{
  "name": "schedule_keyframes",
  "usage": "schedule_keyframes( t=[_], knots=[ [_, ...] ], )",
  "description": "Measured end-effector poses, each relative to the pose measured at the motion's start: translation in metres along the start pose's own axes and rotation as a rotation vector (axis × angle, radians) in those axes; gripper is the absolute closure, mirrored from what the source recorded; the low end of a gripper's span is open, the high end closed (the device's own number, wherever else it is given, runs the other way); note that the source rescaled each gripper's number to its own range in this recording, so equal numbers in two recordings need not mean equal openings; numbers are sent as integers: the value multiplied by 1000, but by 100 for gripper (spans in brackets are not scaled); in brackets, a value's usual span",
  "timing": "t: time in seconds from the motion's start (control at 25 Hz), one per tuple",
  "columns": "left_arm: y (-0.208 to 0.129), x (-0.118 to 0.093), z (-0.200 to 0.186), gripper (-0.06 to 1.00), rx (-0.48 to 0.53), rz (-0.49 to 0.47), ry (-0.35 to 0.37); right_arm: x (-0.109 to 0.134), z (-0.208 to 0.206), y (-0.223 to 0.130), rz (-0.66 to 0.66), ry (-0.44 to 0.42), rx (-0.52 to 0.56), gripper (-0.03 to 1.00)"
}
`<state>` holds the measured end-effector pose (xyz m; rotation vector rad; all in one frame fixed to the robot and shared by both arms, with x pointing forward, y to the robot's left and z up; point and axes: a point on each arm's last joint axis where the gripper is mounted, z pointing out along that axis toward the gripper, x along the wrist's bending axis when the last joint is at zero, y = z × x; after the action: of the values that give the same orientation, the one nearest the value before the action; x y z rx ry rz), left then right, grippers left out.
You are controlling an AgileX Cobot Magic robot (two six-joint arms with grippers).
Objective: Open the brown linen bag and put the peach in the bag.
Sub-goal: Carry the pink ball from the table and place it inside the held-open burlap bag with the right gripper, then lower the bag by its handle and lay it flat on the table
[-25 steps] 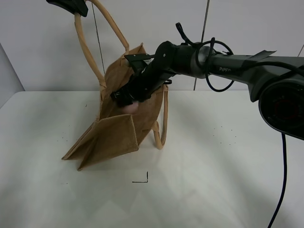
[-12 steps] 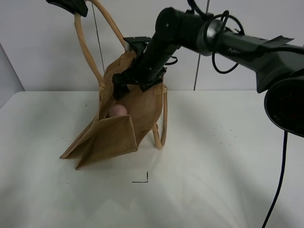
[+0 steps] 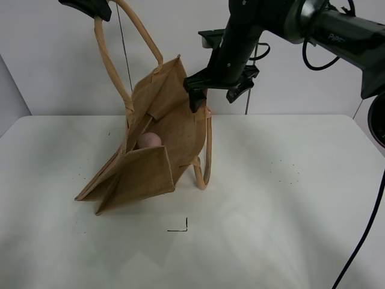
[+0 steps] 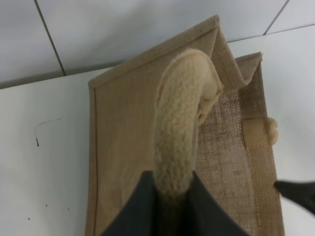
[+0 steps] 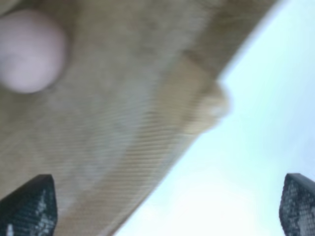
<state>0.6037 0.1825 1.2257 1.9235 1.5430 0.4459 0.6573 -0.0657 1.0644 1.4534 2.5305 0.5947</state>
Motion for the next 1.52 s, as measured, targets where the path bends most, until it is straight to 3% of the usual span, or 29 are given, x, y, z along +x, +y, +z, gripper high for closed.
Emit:
schedule_keyframes(
  t=[0.2, 0.52, 0.68, 1.12, 1.32, 1.52],
  knots=[
    [0, 0, 0, 94, 0, 0, 0, -63, -6, -4, 110, -55, -7, -3],
    [0, 0, 0, 94, 0, 0, 0, -199, -29, -42, 365, -193, -10, -3],
    [0, 0, 0, 94, 0, 0, 0, -230, -37, -57, 432, -225, -12, -3],
    [0, 0, 0, 94, 0, 0, 0, -211, -57, -80, 436, -194, 39, -3],
    [0, 0, 0, 94, 0, 0, 0, -185, -83, -113, 441, -180, 84, -3],
    [0, 0, 0, 94, 0, 0, 0, -147, -109, -170, 450, -162, 149, -3]
  ],
)
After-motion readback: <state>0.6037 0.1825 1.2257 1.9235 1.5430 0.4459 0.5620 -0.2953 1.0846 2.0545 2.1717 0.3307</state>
